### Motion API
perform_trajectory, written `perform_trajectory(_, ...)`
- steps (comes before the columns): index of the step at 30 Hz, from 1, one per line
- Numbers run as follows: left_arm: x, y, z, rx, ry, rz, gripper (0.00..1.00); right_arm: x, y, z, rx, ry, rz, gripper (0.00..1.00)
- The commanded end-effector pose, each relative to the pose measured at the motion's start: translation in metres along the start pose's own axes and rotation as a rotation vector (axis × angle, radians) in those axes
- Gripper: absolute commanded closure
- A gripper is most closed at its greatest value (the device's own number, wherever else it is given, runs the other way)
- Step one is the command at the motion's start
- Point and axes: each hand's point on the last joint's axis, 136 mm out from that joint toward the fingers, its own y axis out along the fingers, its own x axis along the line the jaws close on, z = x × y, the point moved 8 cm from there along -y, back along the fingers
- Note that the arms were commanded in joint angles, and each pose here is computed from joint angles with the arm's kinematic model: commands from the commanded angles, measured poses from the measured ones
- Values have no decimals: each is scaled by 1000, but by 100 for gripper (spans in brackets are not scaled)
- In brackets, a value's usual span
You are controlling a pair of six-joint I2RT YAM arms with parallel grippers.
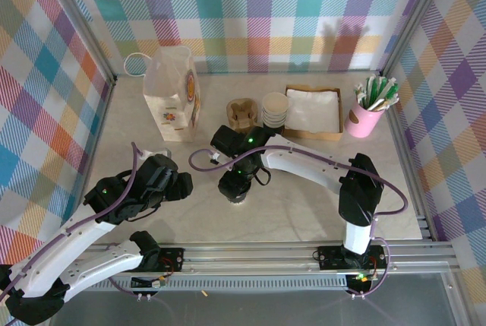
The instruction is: Pack the takeout coffee
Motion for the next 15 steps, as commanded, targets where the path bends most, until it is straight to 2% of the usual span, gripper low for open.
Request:
perform_trajectory(1,5,-6,-1,-12,4,-13,27,7,-4,-8,-26,-14,-28,13)
perform_trajectory(15,2,-5,-4,-17,21,-12,27,8,-12,-14,-52,-4,-36,12)
